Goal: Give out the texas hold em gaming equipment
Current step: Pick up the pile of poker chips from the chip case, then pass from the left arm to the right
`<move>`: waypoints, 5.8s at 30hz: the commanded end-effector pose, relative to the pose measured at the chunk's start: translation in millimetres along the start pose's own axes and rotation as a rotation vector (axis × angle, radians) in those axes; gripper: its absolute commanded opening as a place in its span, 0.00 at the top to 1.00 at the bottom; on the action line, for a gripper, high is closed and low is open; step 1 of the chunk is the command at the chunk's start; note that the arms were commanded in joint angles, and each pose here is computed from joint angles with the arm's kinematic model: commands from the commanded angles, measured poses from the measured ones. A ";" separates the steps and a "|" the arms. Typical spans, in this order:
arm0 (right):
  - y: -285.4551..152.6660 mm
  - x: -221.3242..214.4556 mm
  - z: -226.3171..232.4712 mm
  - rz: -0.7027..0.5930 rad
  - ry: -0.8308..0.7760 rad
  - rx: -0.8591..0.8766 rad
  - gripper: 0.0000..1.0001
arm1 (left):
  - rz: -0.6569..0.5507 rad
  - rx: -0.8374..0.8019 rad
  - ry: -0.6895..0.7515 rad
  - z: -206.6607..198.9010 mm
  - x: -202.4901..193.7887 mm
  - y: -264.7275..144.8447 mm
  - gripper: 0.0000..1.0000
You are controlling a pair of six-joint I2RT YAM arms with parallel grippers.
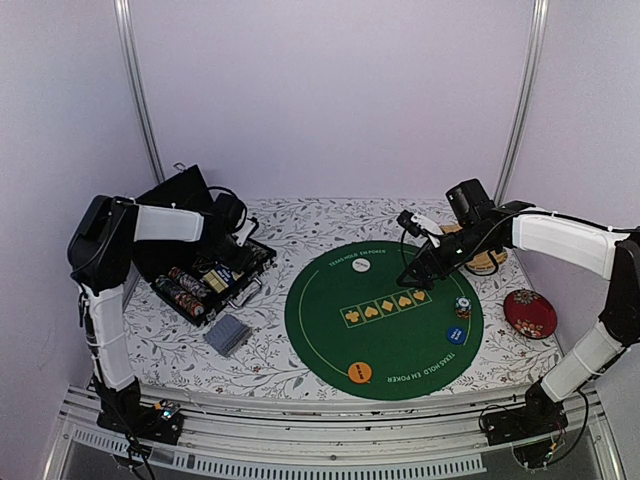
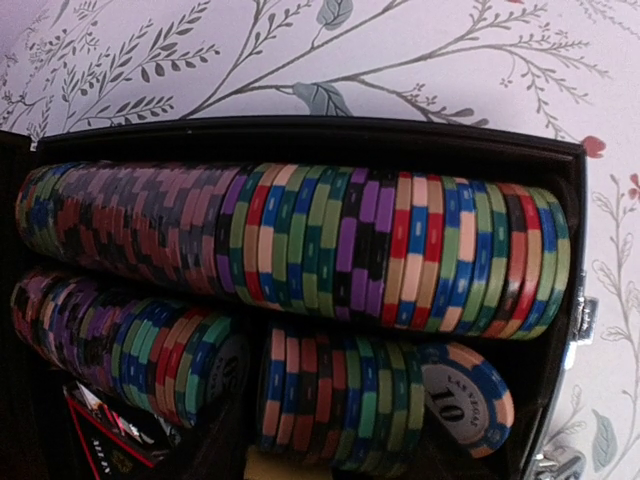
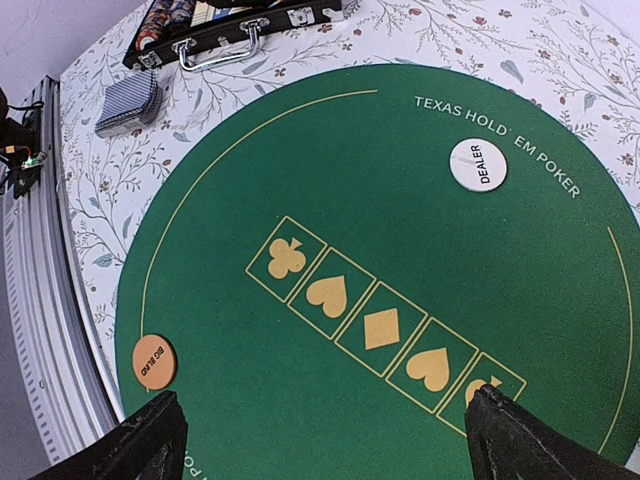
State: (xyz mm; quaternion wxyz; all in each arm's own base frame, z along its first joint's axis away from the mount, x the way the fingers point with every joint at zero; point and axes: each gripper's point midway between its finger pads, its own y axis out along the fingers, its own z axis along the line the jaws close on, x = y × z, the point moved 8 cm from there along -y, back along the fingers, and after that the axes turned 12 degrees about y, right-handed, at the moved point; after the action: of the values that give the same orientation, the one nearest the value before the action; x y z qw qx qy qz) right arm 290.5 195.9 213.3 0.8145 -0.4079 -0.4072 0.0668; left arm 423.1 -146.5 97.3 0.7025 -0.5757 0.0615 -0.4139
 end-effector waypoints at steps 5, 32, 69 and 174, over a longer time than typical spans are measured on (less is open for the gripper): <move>0.6 3.8 3.7 -0.001 -0.002 0.017 0.01 | -0.030 -0.113 -0.012 -2.7 -5.7 5.6 0.47; -3.4 1.9 4.2 -0.002 0.007 -0.018 0.01 | -0.148 -0.148 -0.098 12.3 4.3 -21.7 1.00; 81.1 36.1 145.7 -0.034 -0.467 0.081 0.01 | -0.494 -1.258 -0.649 -201.2 21.2 -166.0 1.00; 130.0 21.3 149.7 0.047 -0.726 -0.058 0.97 | -0.474 -1.370 -0.729 -199.2 8.2 -140.7 0.82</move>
State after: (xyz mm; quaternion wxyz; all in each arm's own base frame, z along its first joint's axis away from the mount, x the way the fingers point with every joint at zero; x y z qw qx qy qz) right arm 230.6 377.6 181.5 0.5879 -0.3942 -0.6780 0.1981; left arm 242.2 -303.2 152.5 0.0928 -0.9722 -0.0535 -0.2083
